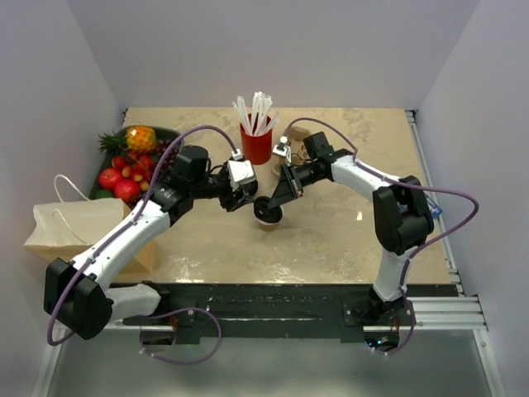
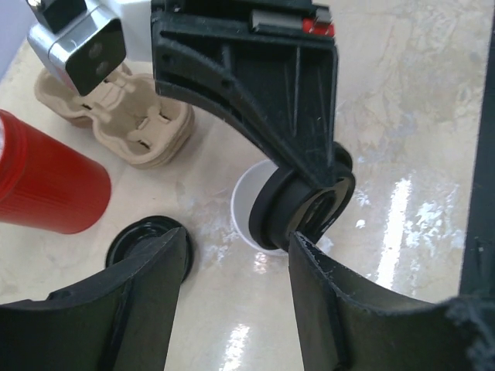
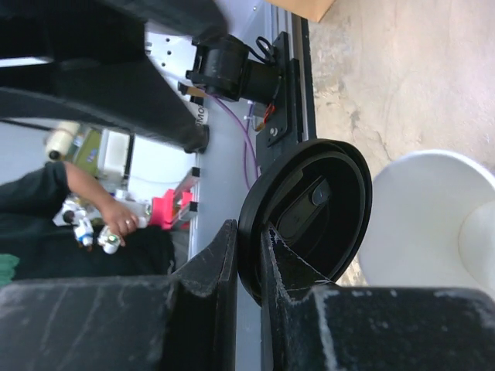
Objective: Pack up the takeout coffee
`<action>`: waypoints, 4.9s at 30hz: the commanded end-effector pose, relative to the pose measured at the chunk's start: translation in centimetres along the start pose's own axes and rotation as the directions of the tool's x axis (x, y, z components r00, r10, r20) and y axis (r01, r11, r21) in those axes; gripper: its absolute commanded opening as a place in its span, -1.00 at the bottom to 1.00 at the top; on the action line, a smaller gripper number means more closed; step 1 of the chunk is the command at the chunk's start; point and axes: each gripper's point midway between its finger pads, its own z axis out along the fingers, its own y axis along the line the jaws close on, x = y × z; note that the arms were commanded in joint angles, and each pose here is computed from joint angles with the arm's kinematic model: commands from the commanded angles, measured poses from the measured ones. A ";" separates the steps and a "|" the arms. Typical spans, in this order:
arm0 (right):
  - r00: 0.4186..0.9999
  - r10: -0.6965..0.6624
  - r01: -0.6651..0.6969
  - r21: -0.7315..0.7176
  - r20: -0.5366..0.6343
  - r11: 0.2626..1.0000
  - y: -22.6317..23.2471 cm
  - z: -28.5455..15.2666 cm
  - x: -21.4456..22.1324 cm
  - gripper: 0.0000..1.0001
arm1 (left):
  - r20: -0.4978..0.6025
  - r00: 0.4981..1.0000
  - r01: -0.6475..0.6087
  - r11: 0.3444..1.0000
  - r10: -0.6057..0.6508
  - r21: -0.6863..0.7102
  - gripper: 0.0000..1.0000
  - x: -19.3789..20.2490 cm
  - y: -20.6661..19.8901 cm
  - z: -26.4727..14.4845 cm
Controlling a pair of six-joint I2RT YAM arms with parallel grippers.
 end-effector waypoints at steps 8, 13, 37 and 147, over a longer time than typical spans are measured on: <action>0.993 0.113 -0.113 0.007 0.046 0.994 -1.2 -0.5 -1.0 -0.75 | 0.054 0.984 0.160 0.978 -0.168 0.133 0.20 -0.1 -2.2 2.3; 0.988 0.143 -0.146 0.045 0.067 0.988 -2.6 -0.6 -1.3 -0.74 | 0.038 0.982 0.177 0.972 -0.185 0.154 0.19 1.2 -2.5 3.2; 0.968 0.205 -0.225 0.134 0.147 0.965 -6.4 -2.0 -2.4 -0.33 | 0.073 0.970 0.224 0.970 -0.231 0.096 0.16 2.1 -0.7 5.8; 0.991 -0.133 0.133 0.362 -0.024 0.922 -3.2 -0.8 -3.4 -0.29 | -0.062 0.834 0.545 0.836 -0.549 -0.069 0.06 9.8 -1.0 0.1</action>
